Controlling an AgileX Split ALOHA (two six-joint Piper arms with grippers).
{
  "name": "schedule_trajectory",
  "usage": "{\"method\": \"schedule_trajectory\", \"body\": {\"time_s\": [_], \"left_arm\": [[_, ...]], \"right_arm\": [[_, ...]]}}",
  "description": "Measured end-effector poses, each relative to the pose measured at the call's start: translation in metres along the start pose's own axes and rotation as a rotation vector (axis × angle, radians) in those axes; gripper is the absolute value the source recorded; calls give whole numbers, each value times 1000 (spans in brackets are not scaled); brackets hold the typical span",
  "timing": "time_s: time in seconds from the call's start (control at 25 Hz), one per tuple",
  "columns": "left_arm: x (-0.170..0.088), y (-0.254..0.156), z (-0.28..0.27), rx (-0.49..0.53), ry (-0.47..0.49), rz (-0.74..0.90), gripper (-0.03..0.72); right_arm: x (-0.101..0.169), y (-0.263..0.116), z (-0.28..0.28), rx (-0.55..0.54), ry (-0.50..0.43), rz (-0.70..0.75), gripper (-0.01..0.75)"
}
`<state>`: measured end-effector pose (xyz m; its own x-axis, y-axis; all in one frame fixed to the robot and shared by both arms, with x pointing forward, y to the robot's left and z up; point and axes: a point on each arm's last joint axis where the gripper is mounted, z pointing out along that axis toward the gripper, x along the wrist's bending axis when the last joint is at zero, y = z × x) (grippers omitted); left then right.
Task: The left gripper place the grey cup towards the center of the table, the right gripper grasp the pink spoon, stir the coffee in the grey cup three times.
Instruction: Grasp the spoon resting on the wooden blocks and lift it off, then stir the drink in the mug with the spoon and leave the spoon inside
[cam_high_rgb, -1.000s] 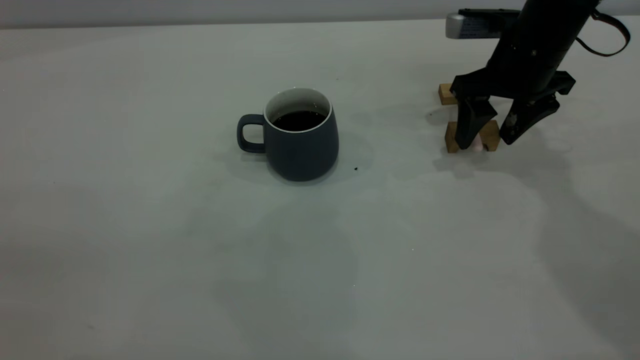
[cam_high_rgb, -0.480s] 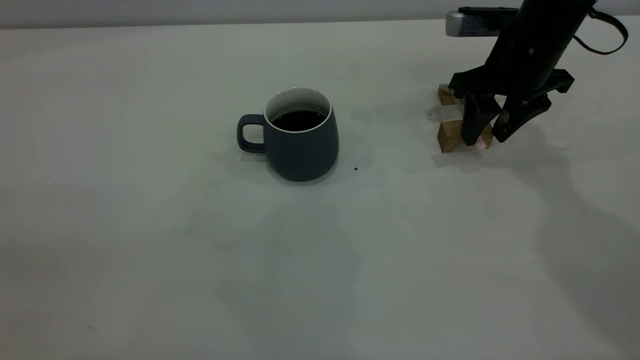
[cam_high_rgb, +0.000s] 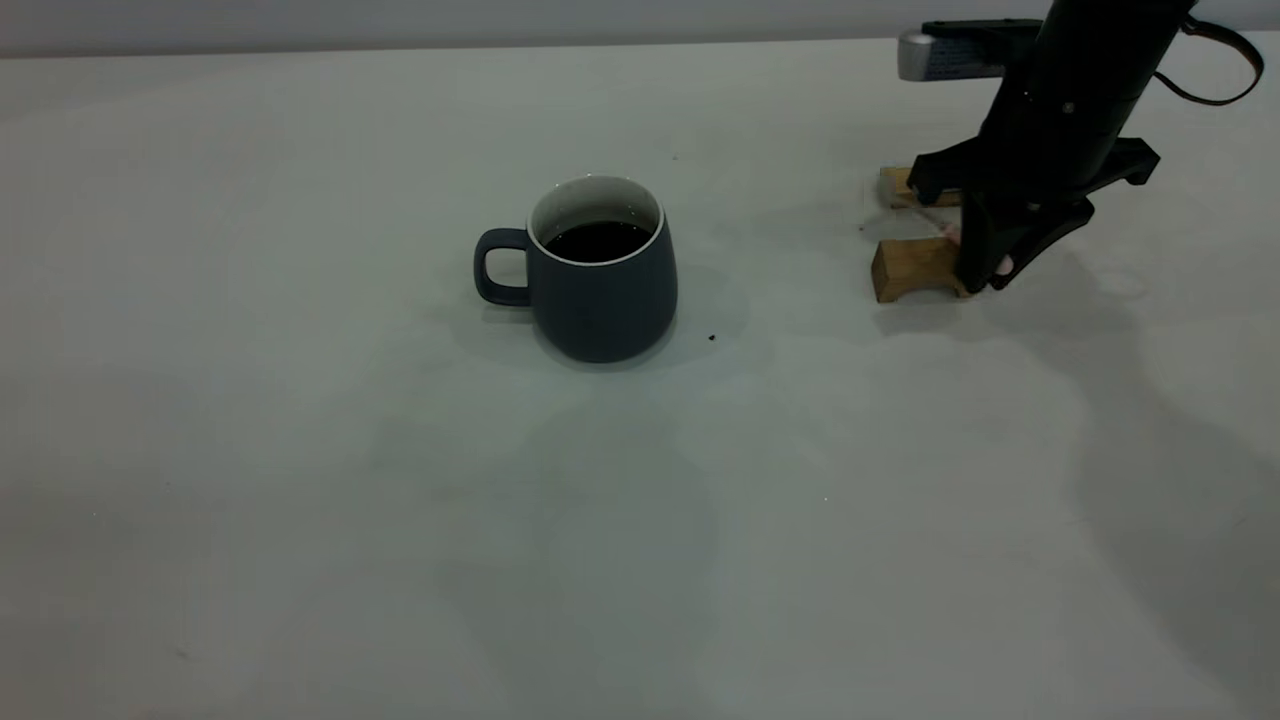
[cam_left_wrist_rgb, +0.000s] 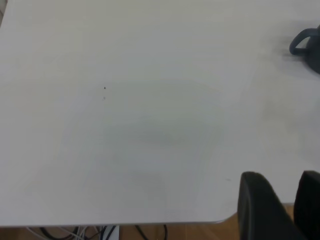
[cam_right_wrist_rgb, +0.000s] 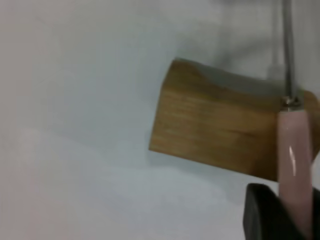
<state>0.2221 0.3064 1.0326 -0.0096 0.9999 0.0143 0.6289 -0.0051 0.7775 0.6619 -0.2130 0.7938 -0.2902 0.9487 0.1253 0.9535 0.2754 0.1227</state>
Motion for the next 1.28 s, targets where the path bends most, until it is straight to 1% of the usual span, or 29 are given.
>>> {"method": "schedule_trajectory", "body": {"time_s": [0.04, 0.16, 0.28, 0.44, 0.52, 0.6, 0.76, 0.84, 0.96, 1.12, 1.28], "left_arm": [[0, 0, 0, 0, 0, 0, 243], [0, 0, 0, 0, 0, 0, 243], [0, 0, 0, 0, 0, 0, 243], [0, 0, 0, 0, 0, 0, 243], [0, 0, 0, 0, 0, 0, 243], [0, 0, 0, 0, 0, 0, 243], [0, 0, 0, 0, 0, 0, 243], [0, 0, 0, 0, 0, 0, 243], [0, 0, 0, 0, 0, 0, 243], [0, 0, 0, 0, 0, 0, 243], [0, 0, 0, 0, 0, 0, 243]], "right_arm": [[0, 0, 0, 2, -3, -3, 95], [0, 0, -4, 3, -11, -15, 96], [3, 3, -25, 13, 2, -19, 96], [18, 15, -83, -63, 81, 24, 96], [28, 18, -110, -97, 150, 46, 96], [40, 17, -133, -102, 254, 65, 96], [61, 12, -154, -46, 484, 119, 96], [69, 12, -158, -29, 581, 155, 96], [77, 12, -164, -8, 686, 216, 96], [95, 16, -168, 27, 788, 360, 96], [121, 22, -176, 104, 939, 587, 96]]}}
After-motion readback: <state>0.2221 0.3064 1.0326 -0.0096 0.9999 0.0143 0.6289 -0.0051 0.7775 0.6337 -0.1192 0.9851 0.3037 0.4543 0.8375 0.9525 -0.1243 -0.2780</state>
